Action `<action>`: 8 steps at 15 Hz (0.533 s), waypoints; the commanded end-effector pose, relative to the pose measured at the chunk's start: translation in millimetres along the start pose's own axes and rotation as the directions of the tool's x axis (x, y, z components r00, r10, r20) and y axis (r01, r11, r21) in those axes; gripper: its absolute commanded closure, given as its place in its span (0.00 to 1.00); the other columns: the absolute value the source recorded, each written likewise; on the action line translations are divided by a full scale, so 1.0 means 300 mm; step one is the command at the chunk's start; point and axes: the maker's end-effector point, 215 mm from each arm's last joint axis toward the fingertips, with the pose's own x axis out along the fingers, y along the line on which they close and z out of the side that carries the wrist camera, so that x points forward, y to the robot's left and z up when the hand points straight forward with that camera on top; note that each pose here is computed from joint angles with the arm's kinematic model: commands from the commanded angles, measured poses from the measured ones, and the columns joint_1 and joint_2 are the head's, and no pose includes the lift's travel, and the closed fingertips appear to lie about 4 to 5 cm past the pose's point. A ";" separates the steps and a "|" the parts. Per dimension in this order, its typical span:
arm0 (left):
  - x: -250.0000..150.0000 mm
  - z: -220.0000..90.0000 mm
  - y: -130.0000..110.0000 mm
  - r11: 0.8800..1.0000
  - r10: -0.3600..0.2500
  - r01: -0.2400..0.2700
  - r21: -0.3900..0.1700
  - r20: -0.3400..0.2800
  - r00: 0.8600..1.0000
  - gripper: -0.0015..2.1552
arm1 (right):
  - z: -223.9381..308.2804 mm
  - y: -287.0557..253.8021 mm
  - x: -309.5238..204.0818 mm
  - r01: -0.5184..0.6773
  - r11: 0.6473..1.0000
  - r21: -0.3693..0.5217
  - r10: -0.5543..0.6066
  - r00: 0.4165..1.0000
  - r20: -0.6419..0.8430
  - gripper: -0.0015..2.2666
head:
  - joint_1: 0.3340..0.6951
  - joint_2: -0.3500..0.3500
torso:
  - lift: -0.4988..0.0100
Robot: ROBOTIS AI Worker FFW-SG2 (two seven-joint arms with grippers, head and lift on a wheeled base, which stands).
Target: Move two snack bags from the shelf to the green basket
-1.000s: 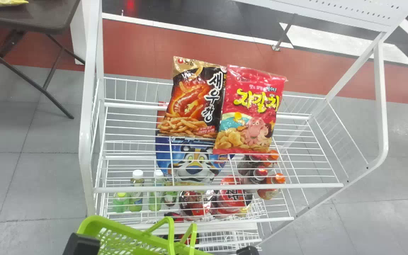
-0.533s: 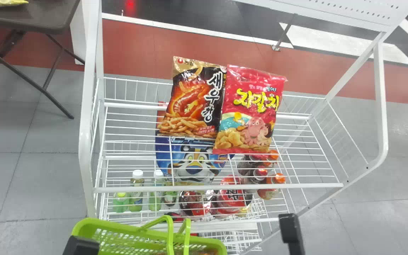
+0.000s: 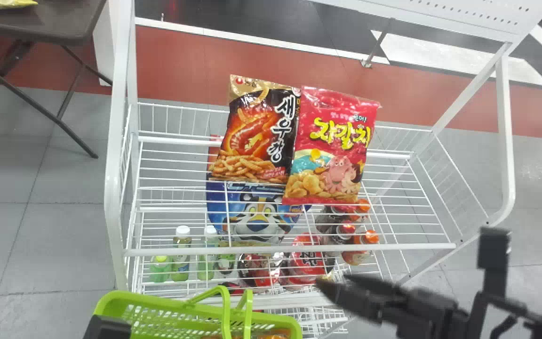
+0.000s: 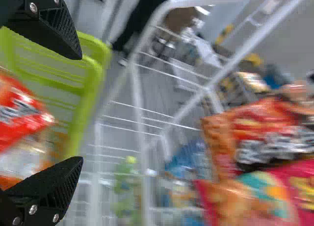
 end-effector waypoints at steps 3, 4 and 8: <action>0.013 0.011 0.011 1.000 -0.002 0.002 0.012 0.011 1.000 0.95 | 0.377 -0.034 0.059 0.117 0.951 -0.287 0.000 0.927 0.375 0.04 | 1.00 0.00 | 0.95; 0.013 0.008 0.010 1.000 -0.003 0.003 0.011 0.009 1.000 0.95 | 0.422 -0.031 0.081 0.139 0.932 -0.336 0.018 0.905 0.424 0.04 | 1.00 0.00 | 0.95; 0.012 -0.003 0.010 1.000 -0.005 0.005 0.004 0.012 1.000 0.95 | 0.383 0.031 0.194 0.197 0.845 -0.498 0.089 0.866 0.493 0.04 | 1.00 0.00 | 0.95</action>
